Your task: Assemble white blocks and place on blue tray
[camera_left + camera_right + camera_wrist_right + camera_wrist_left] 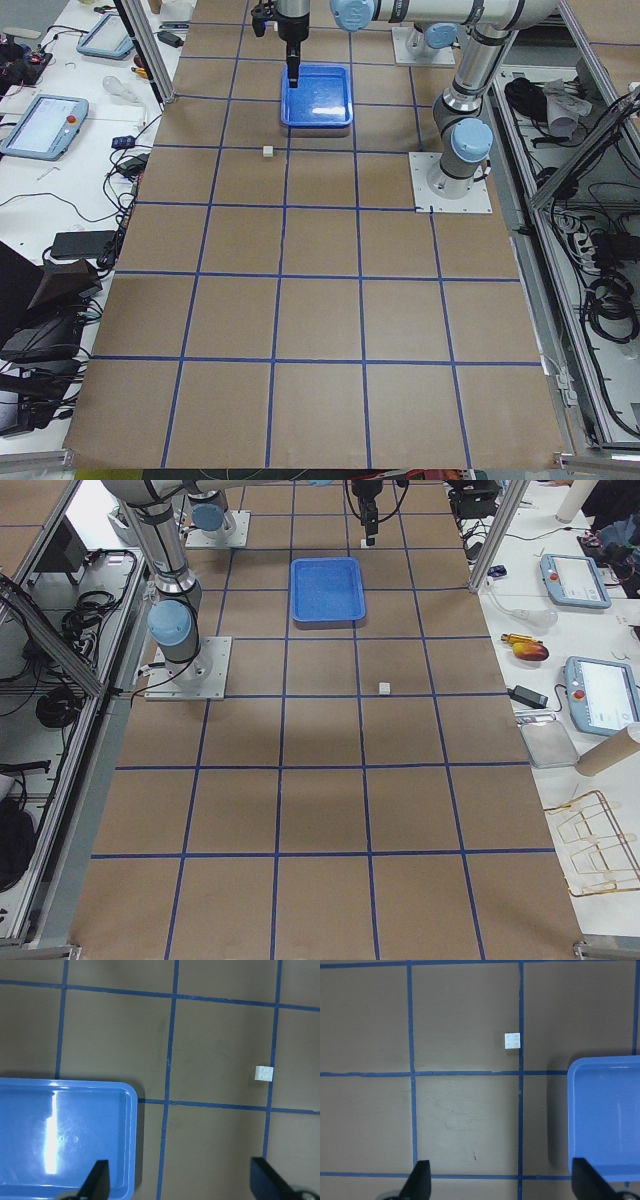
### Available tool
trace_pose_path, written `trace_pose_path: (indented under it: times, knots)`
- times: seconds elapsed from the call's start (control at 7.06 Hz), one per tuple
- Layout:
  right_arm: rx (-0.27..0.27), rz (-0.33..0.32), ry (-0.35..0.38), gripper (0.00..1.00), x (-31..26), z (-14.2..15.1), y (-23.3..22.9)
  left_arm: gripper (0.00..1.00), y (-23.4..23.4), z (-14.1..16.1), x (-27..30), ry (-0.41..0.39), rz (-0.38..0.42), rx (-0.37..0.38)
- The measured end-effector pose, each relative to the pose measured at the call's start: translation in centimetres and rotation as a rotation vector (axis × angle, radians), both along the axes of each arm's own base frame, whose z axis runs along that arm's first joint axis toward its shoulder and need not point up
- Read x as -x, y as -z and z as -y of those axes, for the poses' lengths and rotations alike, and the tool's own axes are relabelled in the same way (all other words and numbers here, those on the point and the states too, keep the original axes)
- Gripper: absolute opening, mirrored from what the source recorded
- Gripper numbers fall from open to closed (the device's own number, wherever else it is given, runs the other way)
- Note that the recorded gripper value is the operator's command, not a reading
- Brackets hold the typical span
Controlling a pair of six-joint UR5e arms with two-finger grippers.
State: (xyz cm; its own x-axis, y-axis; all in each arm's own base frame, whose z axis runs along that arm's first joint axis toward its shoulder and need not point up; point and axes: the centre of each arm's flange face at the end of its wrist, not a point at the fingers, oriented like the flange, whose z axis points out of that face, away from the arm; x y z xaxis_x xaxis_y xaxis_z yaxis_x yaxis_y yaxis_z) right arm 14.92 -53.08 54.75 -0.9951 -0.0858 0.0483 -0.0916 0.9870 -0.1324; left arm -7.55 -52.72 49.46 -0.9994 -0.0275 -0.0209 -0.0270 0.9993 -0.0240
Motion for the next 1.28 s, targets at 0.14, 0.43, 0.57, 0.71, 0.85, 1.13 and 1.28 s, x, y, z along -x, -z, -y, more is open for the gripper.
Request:
trace_pose_path:
  times: [0.14,0.43,0.57,0.71,0.85,1.13,1.28]
  knots:
    - [0.000,0.000,0.000,1.00,0.0,0.0,0.0,0.94,3.4,2.6,-0.2,0.000,-0.017,-0.011]
    - [0.000,0.000,0.000,1.00,0.0,0.0,0.0,0.95,11.7,7.6,-0.5,0.005,-0.028,-0.017]
    - [0.000,0.000,0.000,1.00,0.0,0.0,0.0,0.97,15.7,9.1,-0.4,0.007,-0.030,-0.028]
    - [0.000,0.000,0.000,1.00,0.0,0.0,0.0,0.99,19.5,10.1,0.1,0.012,-0.032,-0.043]
    - [0.000,0.000,0.000,1.00,0.0,0.0,0.0,0.99,22.4,10.7,1.4,0.017,-0.031,-0.040]
    - [0.000,0.000,0.000,1.00,0.0,0.0,0.0,0.99,25.7,11.2,3.8,0.011,-0.030,-0.037]
    - [0.000,0.000,0.000,1.00,0.0,0.0,0.0,0.98,26.6,11.1,4.2,0.008,-0.029,-0.046]
